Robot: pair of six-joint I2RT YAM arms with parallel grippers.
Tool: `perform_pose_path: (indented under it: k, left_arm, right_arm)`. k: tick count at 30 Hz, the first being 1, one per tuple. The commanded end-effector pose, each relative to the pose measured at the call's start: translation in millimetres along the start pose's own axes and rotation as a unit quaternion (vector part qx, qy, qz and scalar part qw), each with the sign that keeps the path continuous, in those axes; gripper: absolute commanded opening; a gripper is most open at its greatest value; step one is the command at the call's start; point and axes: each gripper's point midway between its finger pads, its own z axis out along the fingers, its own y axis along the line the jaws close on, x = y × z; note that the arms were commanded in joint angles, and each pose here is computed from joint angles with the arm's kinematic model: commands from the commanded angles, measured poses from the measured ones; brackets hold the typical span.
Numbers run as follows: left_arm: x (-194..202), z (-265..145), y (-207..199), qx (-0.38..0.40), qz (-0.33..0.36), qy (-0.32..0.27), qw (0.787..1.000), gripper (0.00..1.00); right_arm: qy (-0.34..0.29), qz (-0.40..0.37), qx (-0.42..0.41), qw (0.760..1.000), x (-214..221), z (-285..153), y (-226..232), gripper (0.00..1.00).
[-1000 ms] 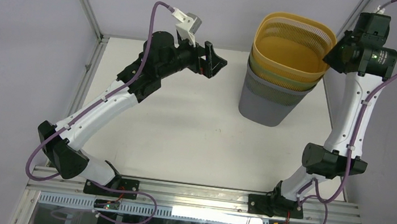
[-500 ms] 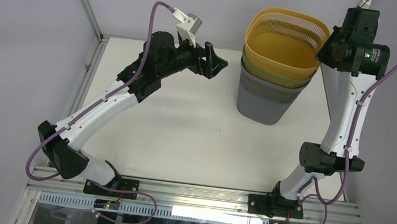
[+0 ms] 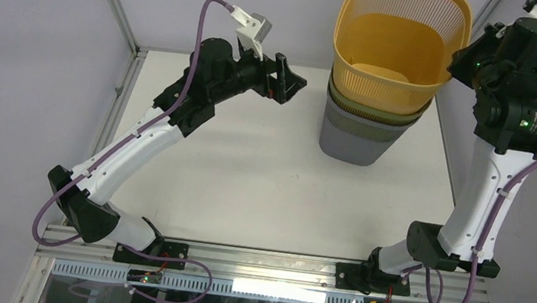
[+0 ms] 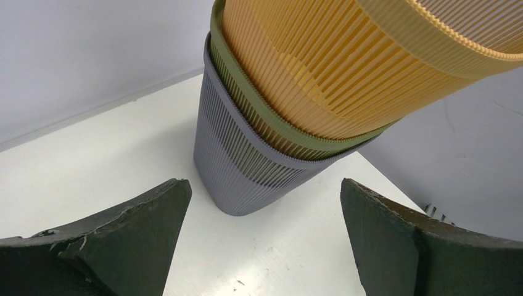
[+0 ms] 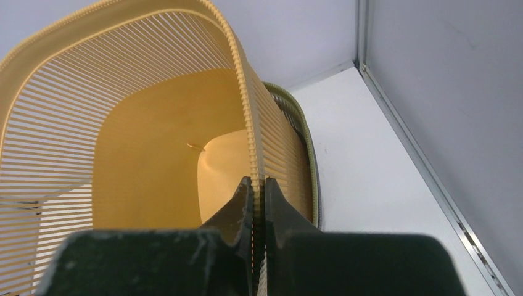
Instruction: Turn the large container upside down
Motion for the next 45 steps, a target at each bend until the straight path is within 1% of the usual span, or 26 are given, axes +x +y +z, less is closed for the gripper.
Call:
perform_pose_path:
  k: [1, 6, 9, 13, 16, 20, 22, 24, 27, 30, 32, 34, 37, 40, 43, 45]
  left_arm:
    - [-62.3, -37.4, -15.9, -0.003, 0.04, -0.077, 0.996, 0.99]
    - [-95.1, -70.4, -15.1, -0.032, 0.071, -0.123, 0.989, 0.99]
    - [-106.4, -83.1, -12.6, -0.049, 0.082, -0.138, 0.986, 0.99]
    - [-108.4, -90.2, -4.7, -0.075, 0.087, -0.14, 0.983, 0.99]
    - [-105.4, -95.0, 5.1, -0.101, 0.083, -0.134, 0.982, 0.99]
    - [-93.7, -114.7, 31.4, -0.172, 0.067, -0.12, 0.976, 0.99]
    - [-86.5, -136.9, 46.1, -0.212, 0.051, -0.121, 0.968, 0.99]
    - [-71.7, -156.5, 61.7, -0.249, 0.025, -0.117, 0.961, 0.99]
    - [-40.2, -183.8, 83.9, -0.295, -0.038, -0.106, 0.949, 0.99]
    - [-6.1, -207.5, 99.6, -0.334, -0.096, -0.092, 0.933, 0.99]
    - [12.4, -224.3, 110.8, -0.373, -0.134, -0.089, 0.914, 0.99]
    - [23.1, -241.9, 117.3, -0.407, -0.165, -0.093, 0.893, 0.99]
    - [24.3, -270.2, 122.2, -0.448, -0.194, -0.117, 0.865, 0.99]
    - [7.1, -297.2, 120.1, -0.455, -0.201, -0.172, 0.85, 0.99]
    - [-8.4, -313.7, 119.7, -0.464, -0.196, -0.206, 0.839, 0.99]
    - [-13.1, -310.0, 121.4, -0.473, -0.179, -0.194, 0.841, 0.99]
  right_arm:
    - [-0.233, 0.078, -0.143, 0.959, -117.8, -80.7, 48.7, 0.0]
    - [-0.328, 0.093, -0.193, 0.92, -158.2, -142.4, 56.0, 0.0]
    - [-0.364, 0.098, -0.214, 0.901, -172.7, -168.9, 58.6, 0.0]
    - [-0.383, 0.101, -0.248, 0.884, -180.9, -185.8, 67.7, 0.0]
    - [-0.375, 0.104, -0.282, 0.877, -180.3, -187.0, 79.9, 0.0]
    - [-0.332, 0.117, -0.338, 0.873, -167.9, -170.8, 102.0, 0.0]
    - [-0.3, 0.129, -0.374, 0.868, -157.1, -157.8, 116.2, 0.0]
    - [-0.255, 0.147, -0.405, 0.866, -142.6, -137.2, 129.8, 0.0]
    - [-0.199, 0.154, -0.428, 0.868, -116.6, -111.5, 151.8, 0.0]
    - [-0.165, 0.137, -0.426, 0.879, -85.8, -93.9, 185.2, 0.0]
    - [-0.136, 0.117, -0.423, 0.888, -62.1, -83.3, 210.4, 0.0]
    - [-0.105, 0.097, -0.406, 0.902, -37.2, -66.7, 229.0, 0.0]
    - [-0.059, 0.074, -0.382, 0.919, 3.7, -41.5, 248.5, 0.0]
    - [-0.008, 0.054, -0.368, 0.928, 50.4, -23.6, 263.8, 0.0]
    - [0.049, 0.04, -0.353, 0.934, 102.8, -8.8, 277.9, 0.0]
    - [0.087, 0.033, -0.337, 0.937, 138.2, 0.2, 285.1, 0.0]
